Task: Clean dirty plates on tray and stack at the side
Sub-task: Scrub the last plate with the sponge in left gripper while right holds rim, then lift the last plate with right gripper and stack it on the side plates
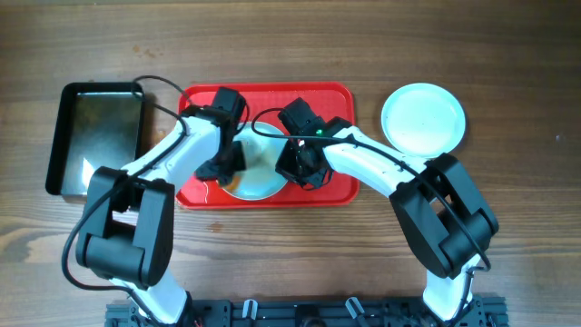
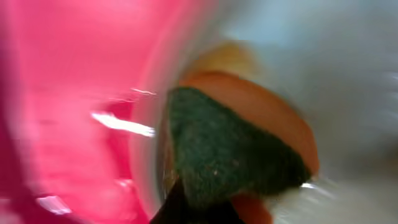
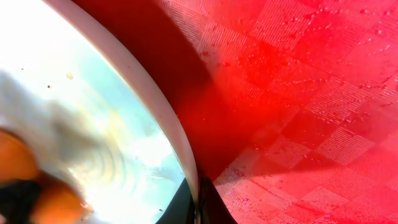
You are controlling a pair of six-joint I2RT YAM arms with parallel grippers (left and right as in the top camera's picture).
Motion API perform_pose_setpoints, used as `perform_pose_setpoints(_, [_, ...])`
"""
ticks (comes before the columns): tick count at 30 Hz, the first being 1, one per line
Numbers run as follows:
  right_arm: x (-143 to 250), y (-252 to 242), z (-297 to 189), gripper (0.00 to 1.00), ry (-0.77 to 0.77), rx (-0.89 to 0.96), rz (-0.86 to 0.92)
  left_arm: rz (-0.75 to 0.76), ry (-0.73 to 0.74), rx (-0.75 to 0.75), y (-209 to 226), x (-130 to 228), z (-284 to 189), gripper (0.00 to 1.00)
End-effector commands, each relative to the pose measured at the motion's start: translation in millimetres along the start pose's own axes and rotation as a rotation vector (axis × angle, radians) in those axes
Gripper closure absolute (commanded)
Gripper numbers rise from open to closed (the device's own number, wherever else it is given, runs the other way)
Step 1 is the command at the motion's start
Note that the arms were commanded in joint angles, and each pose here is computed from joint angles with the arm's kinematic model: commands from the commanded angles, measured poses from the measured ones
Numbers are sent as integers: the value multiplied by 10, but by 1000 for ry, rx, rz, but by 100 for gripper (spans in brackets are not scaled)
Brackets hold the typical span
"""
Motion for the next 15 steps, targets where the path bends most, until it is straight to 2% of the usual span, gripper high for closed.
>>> perform_pose_setpoints(1, [-56, -226, 127, 96, -34, 107, 20, -105, -162, -236, 377, -234, -200, 96])
perform_pose_setpoints(4, [-63, -222, 127, 96, -38, 106, 5, -138, -251, -191, 361, -336, -490, 96])
perform_pose_setpoints(8, [-155, -130, 52, 96, -58, 80, -70, -207, -364, -33, 343, -326, -984, 96])
perform_pose_setpoints(11, [-288, 3, -163, 96, -95, 64, -145, -209, -346, 57, 352, -215, -1143, 96])
perform_pose_setpoints(15, [-520, 125, -821, 96, -228, 135, -257, -200, -247, 60, 377, -72, -1020, 96])
Point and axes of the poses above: each gripper's point midway between its finger pads, its own z axis out along the fingers, its own y axis along the line the jaws close on, x = y × z, the point moved 6 cm from there along -z, back along the fingers
